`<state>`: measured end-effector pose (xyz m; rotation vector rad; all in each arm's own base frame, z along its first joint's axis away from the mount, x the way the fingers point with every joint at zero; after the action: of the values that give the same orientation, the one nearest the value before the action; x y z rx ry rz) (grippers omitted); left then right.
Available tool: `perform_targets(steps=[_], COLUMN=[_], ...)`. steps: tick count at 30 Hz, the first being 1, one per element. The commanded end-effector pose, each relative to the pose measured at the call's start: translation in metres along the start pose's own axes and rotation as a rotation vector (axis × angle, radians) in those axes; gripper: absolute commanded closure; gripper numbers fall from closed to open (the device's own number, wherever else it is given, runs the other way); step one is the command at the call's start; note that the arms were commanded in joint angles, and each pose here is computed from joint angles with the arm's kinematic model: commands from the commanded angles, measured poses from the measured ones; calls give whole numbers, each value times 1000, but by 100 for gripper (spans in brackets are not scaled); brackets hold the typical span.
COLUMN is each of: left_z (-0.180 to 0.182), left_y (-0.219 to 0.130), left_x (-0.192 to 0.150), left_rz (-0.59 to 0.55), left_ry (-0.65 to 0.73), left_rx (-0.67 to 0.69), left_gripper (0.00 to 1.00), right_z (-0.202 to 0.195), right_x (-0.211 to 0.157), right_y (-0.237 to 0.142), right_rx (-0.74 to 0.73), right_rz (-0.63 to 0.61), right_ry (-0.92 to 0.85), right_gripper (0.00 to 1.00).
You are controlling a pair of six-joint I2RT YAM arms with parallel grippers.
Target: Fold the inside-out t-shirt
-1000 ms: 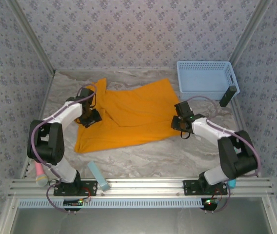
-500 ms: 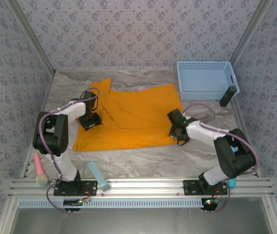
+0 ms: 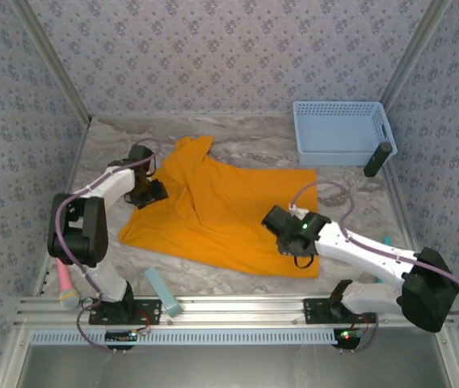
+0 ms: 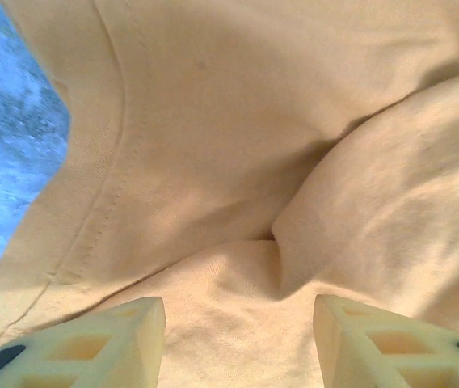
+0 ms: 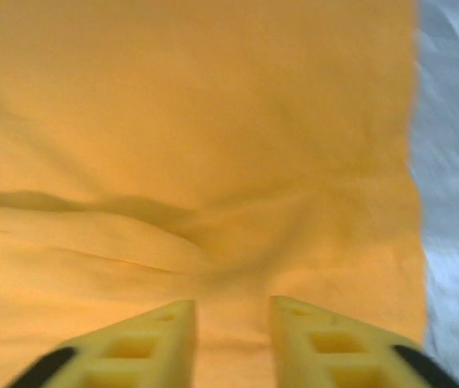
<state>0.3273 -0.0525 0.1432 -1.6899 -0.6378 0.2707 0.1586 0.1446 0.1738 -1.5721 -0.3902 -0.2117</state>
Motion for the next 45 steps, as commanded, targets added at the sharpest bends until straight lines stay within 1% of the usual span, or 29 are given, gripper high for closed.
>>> perform_targets(steps=[1,3,5,7,9,11,14,18,20,21,22,23,24,29,32,33,35,37,39,42,45], left_z=[-8,-17,-26,-32,-37,-38,-36,-36,-34,-32,-30,-27,-24,-9,-9,-9,-9,-10,-9,-5,-2], left_y=[-20,-22,-20,-14,-7,0,7,20,26,29,32,34,36,45,47,48,49,49,48,47,44], left_x=[11,16,20,23,24,26,30,34,33,33,32,32,32,30,29,29,28,28,28,29,30], left_rz=[-12,13,41,80,117,131,109,111,116,117,118,115,110,91,93,97,104,106,103,89,72], left_ry=[-16,20,69,103,135,158,189,193,189,186,179,173,167,105,101,100,102,106,108,104,95], left_rx=[-107,-205,-287,-323,-345,-336,-286,-280,-278,-265,-244,-225,-213,-188,-195,-198,-207,-212,-200,-170,-156], left_gripper=[48,49,49,51,56,57,57,59,63,68,77,84,88,94,96,95,96,96,97,97,98], right_z=[46,77,106,131,153,172,200,225,230,231,232,233,234,244,247,248,249,249,247,240,227], right_x=[69,105,135,164,185,197,201,198,198,198,200,200,201,194,195,196,198,201,205,212,216], right_y=[-22,-19,-5,8,29,49,70,89,100,105,110,114,120,136,140,141,138,132,123,104,89], right_rx=[291,418,469,502,567,633,710,749,750,740,737,737,736,755,774,783,798,811,808,757,686], right_rz=[-284,-356,-369,-394,-377,-330,-263,-203,-187,-183,-175,-167,-158,-119,-109,-106,-109,-121,-134,-175,-216], right_ry=[-310,-414,-497,-534,-542,-532,-532,-532,-524,-519,-515,-513,-506,-512,-500,-496,-500,-504,-502,-505,-500], right_gripper=[65,63,62,61,60,59,59,60,60,60,60,60,60,60,60,63,72,85,96,98,98])
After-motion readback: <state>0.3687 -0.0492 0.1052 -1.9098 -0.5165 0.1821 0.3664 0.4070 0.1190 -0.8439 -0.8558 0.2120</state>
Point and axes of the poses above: each hand's point on the last joint's axis, 136 mm out from that joint toward the fingers, its own y axis out along the fingers, its own z axis along the line the jaws close on, x = y × z, the point moved 9 cm from there along -y, back along the fingers, and after that the axes turned 12 degrees about -y, right-handed, at the moved point
